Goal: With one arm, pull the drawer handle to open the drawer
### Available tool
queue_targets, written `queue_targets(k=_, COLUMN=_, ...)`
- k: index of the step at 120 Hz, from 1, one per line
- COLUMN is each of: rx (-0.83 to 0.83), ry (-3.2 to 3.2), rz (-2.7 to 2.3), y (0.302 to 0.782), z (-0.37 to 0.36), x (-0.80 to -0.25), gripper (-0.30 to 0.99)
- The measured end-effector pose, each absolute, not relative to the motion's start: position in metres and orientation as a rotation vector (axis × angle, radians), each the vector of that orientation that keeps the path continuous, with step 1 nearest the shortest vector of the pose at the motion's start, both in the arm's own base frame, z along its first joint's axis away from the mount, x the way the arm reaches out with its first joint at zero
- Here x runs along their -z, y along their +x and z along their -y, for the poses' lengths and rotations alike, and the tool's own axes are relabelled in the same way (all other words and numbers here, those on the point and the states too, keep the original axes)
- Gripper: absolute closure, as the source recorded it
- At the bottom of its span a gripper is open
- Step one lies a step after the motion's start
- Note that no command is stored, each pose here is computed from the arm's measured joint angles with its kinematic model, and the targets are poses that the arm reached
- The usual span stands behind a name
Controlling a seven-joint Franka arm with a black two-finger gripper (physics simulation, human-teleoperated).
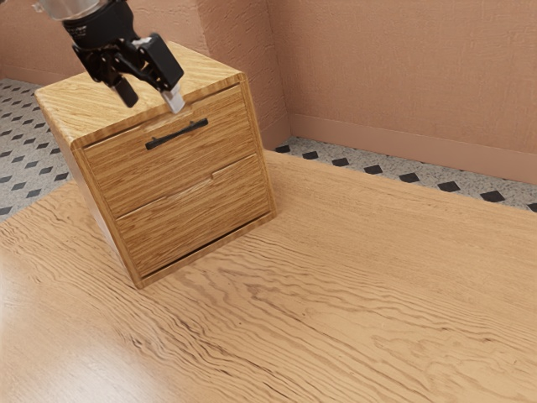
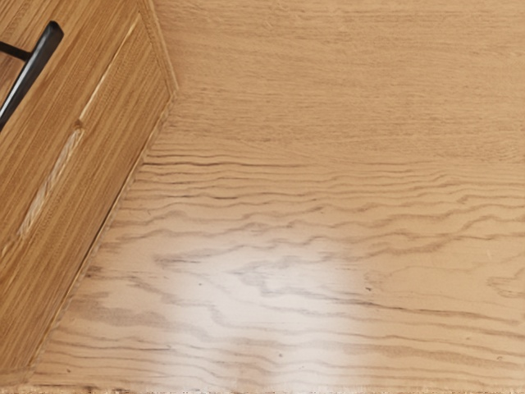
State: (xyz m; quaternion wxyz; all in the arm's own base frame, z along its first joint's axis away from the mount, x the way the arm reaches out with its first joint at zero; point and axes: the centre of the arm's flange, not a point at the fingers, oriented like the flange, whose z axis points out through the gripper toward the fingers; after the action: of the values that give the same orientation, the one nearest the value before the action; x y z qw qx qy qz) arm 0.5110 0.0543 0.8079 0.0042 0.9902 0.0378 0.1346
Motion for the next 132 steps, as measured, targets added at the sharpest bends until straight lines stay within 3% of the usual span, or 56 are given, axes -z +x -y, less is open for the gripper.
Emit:
queue_targets(k=29, rx=-0.317, ry=3.188, rz=-0.121, y=0.532, z=-0.051, x=-0.781, gripper=0.00)
queue_targets(k=49, rx=-0.243, ry=3.280, rz=-0.016, y=0.545, z=-0.007, x=-0.766, gripper=0.00)
queue_targets(k=62, rx=-0.167, ry=3.406, rz=0.014, y=0.574, z=-0.024, x=-0.736, gripper=0.00)
queue_targets(k=108, rx=-0.199, ry=3.577, rz=0.079, y=0.641, z=-0.081, x=-0.703, gripper=0.00)
queue_targets(k=124, rx=-0.212, ry=3.563, rz=0.076, y=0.632, z=-0.078, x=-0.716, gripper=0.08)
queue_targets(k=132, rx=-0.211, ry=3.559, rz=0.064, y=0.626, z=-0.076, x=-0.723, gripper=0.19)
